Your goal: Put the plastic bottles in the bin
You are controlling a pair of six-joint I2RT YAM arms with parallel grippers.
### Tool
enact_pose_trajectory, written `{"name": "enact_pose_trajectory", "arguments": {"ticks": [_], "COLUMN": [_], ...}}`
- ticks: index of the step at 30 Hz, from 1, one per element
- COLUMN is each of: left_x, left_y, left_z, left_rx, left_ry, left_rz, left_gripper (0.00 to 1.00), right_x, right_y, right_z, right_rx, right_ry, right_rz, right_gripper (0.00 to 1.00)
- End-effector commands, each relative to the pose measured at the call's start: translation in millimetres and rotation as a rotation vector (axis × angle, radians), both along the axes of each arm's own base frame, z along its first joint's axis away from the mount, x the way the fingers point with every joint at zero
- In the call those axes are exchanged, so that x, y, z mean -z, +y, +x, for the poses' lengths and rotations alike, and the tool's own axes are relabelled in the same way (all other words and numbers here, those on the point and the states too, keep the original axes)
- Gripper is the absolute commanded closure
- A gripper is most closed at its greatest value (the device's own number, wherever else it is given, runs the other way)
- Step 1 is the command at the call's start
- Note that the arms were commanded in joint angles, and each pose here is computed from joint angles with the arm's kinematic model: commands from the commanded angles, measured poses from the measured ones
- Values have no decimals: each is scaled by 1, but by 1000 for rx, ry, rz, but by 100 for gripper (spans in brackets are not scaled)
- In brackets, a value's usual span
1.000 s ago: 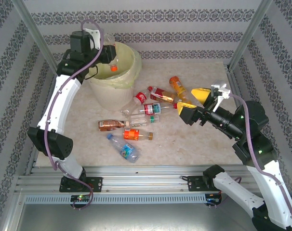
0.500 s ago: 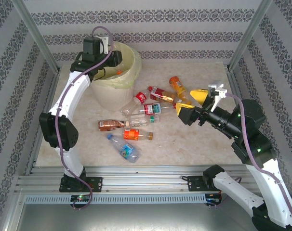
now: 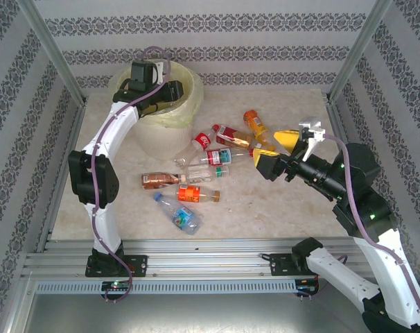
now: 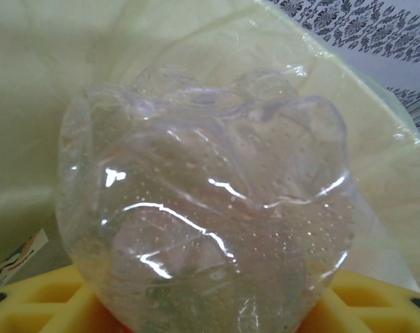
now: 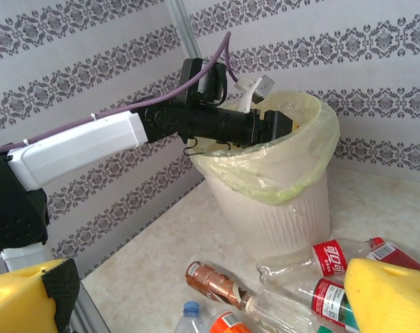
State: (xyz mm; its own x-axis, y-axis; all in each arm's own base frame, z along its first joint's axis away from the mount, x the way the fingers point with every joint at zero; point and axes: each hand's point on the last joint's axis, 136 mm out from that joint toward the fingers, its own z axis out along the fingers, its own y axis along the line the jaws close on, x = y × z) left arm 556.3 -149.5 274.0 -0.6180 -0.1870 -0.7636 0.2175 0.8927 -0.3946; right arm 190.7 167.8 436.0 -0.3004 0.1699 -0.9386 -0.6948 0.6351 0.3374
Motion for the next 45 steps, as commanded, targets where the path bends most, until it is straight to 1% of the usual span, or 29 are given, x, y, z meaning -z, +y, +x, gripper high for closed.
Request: {"name": "enact_pose_trajectory", "arguments": {"ticks": [1, 9, 12, 19, 24, 26, 29, 32, 38, 42, 45], "left_x": [-23, -58, -76, -105, -117, -120, -114, -101, -78, -60, -43], "left_y": [-6, -2, 1, 4, 6, 9, 12, 13, -1, -6, -6], "left_z": [-1, -14, -22, -46, -76, -94, -120, -148, -209, -242, -260], "left_rx": [18, 30, 32, 47, 71, 74, 82, 100, 232, 283, 285], "left_ry": [-56, -98, -126, -152, -138, -129, -104, -58, -18, 34, 94], "left_rz": [-14, 22, 35, 40, 38, 33, 25, 13, -80, -127, -156], "left_gripper": [35, 7, 0, 0, 0, 0, 0, 0, 0, 0, 0], "right_x": [7, 34, 43, 60, 71, 79, 90, 105, 146, 175, 200], "right_y": [-5, -8, -7, 2, 9, 12, 21, 31, 54, 67, 74], "right_z": [4, 19, 21, 17, 11, 10, 6, 3, 0, 5, 11], "right_rx": [36, 97, 98, 38, -6, -20, -61, -92, -162, -181, -179], "right_ry": [10, 111, 139, 197, 233, 255, 284, 302, 336, 357, 376], "right_rz": [-16, -51, -60, -82, -117, -138, -163, -207, -345, -429, -500], "right_gripper": [2, 2, 2, 2, 2, 2, 4, 8, 14, 15, 18]}}
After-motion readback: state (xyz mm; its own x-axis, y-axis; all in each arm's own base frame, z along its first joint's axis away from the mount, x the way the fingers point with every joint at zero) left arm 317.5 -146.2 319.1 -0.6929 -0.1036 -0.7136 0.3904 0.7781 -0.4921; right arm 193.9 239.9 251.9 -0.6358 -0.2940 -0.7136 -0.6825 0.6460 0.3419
